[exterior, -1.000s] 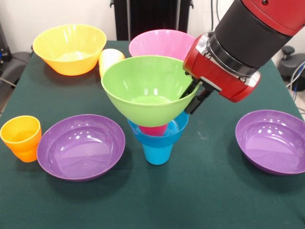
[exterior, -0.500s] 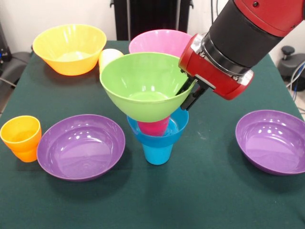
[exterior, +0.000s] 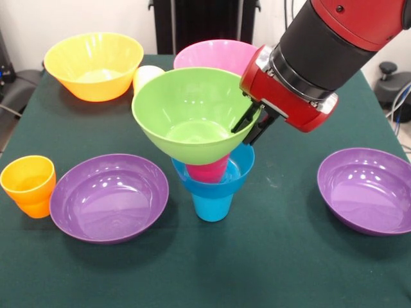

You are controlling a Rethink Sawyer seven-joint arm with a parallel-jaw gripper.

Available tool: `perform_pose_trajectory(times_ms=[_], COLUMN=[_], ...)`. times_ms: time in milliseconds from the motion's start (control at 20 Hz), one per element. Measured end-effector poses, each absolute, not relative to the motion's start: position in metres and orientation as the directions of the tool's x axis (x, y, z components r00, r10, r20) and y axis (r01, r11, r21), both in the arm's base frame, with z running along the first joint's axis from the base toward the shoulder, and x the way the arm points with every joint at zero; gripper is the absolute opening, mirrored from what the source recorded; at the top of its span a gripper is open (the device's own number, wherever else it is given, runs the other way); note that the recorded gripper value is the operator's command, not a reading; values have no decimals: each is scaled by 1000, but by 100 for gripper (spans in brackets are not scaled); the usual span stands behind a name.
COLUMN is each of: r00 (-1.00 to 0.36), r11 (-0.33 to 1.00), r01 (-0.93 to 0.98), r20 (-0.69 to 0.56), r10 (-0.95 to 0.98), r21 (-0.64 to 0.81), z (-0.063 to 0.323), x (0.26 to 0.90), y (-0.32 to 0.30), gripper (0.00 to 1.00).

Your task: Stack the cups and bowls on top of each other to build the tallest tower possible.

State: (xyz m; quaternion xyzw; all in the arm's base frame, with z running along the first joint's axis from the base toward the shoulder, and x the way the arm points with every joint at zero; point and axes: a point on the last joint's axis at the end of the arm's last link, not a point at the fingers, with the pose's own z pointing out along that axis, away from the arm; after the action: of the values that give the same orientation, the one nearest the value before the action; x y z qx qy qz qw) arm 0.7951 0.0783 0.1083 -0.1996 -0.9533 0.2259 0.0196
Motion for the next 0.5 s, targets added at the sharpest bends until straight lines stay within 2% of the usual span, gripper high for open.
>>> perform_pose_trajectory(times_ms=[500], r00=[-919], r11=[819], r01=[374], r20=[-55], r10=[391], r21=[-435], z=[108], x=[794], y=[79], gripper=[0])
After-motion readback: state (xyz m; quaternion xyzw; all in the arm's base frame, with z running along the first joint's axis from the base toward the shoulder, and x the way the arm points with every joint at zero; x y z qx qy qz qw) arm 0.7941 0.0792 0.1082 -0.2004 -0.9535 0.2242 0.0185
